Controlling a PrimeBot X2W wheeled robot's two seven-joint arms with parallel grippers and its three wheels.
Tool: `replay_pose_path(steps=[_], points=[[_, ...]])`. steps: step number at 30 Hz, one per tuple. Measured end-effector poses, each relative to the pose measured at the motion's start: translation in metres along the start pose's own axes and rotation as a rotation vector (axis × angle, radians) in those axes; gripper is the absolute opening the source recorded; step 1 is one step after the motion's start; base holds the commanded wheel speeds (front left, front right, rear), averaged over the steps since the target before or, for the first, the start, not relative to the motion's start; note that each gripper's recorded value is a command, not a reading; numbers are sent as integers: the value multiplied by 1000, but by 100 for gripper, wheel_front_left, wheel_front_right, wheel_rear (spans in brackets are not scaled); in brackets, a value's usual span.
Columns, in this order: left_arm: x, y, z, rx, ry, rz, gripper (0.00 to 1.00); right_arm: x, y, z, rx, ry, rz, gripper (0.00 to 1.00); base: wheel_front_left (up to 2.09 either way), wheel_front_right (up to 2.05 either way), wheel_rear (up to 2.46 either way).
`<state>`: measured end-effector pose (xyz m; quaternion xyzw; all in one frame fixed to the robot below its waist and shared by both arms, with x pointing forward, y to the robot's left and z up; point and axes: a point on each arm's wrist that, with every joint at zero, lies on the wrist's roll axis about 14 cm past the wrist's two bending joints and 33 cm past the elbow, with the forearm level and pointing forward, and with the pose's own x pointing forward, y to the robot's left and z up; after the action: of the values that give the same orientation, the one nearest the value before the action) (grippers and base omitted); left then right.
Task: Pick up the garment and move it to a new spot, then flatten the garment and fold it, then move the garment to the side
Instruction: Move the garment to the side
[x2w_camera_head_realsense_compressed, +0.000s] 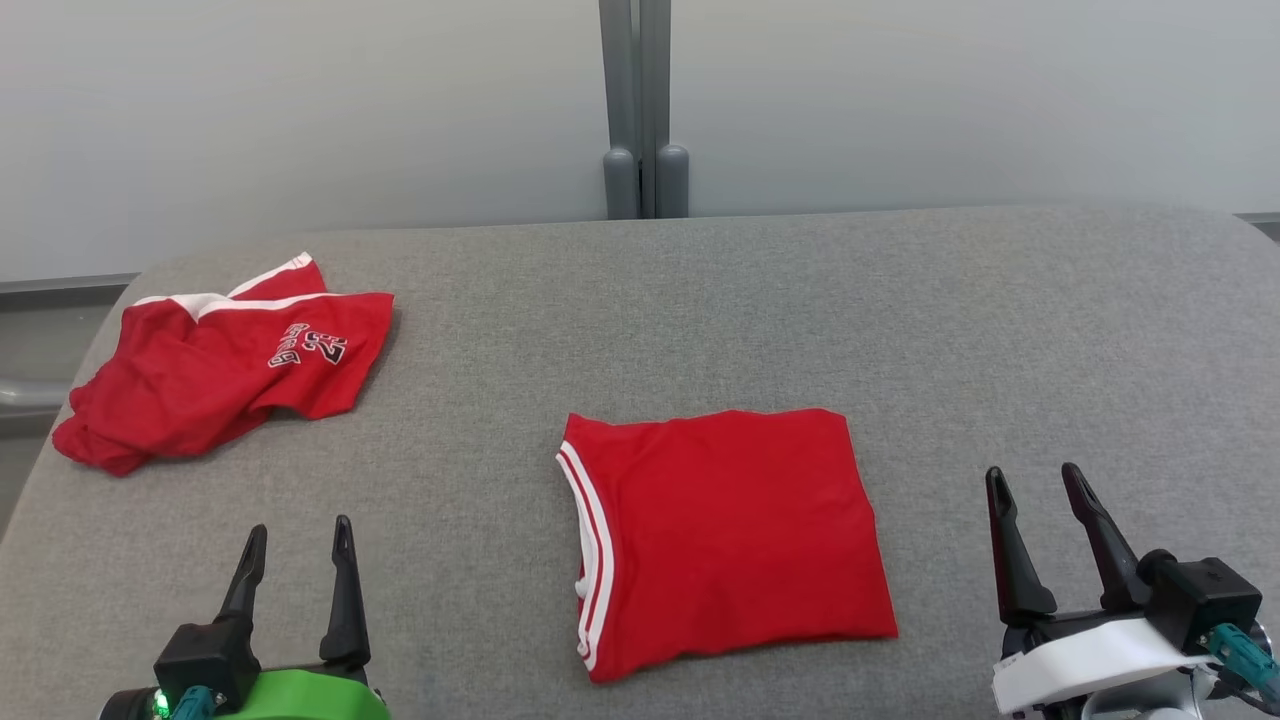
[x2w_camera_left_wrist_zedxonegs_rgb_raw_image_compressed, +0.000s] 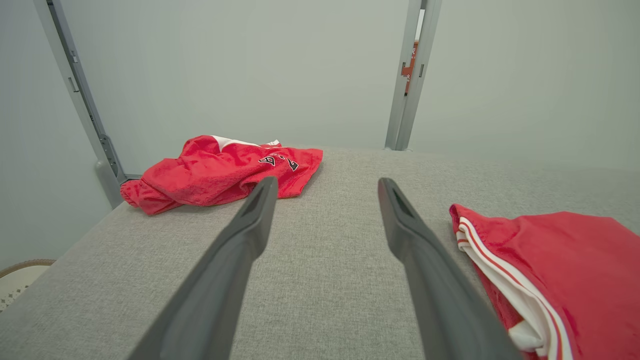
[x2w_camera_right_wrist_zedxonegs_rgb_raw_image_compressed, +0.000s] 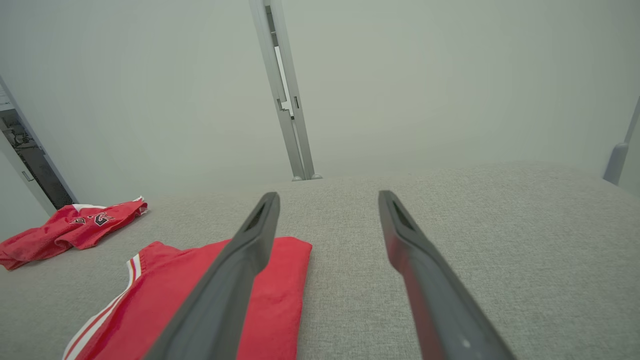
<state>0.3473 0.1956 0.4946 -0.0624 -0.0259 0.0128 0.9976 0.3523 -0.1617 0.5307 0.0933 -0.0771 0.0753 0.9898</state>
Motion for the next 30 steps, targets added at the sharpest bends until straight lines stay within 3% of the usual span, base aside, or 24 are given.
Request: replay_pose_path(steps=[30], points=[[-4,12,9,30,45,4,100,0,6,-21,-22,67,24,100,0,0,0]])
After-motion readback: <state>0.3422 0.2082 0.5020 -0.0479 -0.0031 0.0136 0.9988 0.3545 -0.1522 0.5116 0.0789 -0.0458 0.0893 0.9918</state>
